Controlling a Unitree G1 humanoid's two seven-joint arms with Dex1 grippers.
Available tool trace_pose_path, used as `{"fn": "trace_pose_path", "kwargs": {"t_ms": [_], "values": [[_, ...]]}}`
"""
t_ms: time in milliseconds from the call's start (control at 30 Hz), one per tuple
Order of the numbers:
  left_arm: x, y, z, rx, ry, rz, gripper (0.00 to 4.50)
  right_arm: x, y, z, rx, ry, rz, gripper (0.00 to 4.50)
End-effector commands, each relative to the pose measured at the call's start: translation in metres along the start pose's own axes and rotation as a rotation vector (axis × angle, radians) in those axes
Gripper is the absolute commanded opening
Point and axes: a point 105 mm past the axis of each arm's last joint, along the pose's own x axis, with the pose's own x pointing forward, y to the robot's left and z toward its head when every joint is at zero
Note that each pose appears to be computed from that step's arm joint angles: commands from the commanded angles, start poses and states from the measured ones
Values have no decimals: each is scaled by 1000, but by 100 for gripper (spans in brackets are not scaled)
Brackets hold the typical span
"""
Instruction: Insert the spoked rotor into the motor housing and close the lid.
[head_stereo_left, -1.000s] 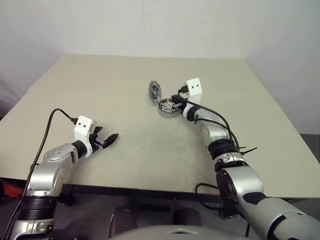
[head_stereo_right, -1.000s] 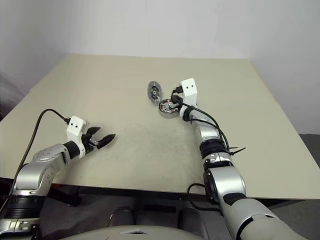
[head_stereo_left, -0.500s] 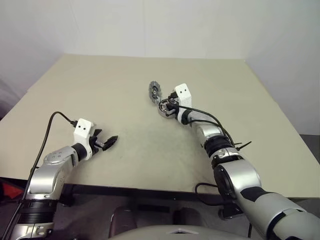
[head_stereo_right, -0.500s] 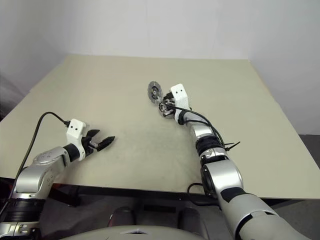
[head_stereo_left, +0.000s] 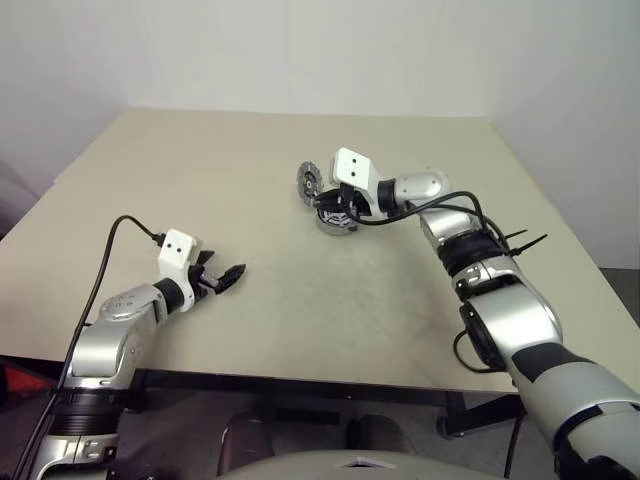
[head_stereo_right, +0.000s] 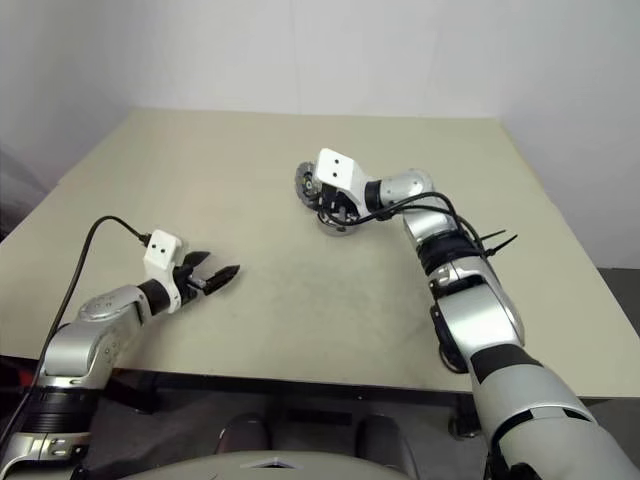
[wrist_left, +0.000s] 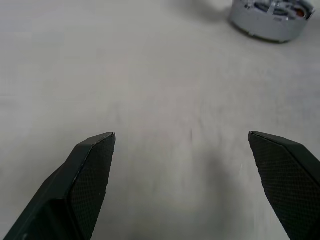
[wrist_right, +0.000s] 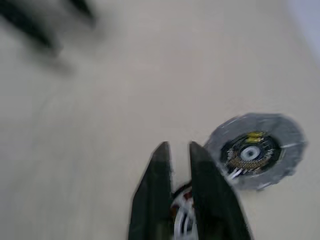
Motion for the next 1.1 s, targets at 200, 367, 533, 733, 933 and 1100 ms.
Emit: {"fn": "trace_pose_path", "kwargs": {"t_ms": [200,367,533,733,933,1100], "values": [[5,-18,18,48,-66,-30,450,6,-8,-16,-117,211,36,335],[3,-21,16,43,-72,-21,450,9,2,-31,-130,293,84,335],[0,-22,13,34,-72,-13,450,3,-4,-39,-153,368,59,335],[2,-27,11,26,-73,-17,450,-4,-11,-45,-142,417,12,335],[4,-28,10,23,-74,-20,450,-3,-8,-49,-109,419,20,335],[4,-27,12,24,-78,-19,450,-3,-2,-60,-64,440,21,335]]}}
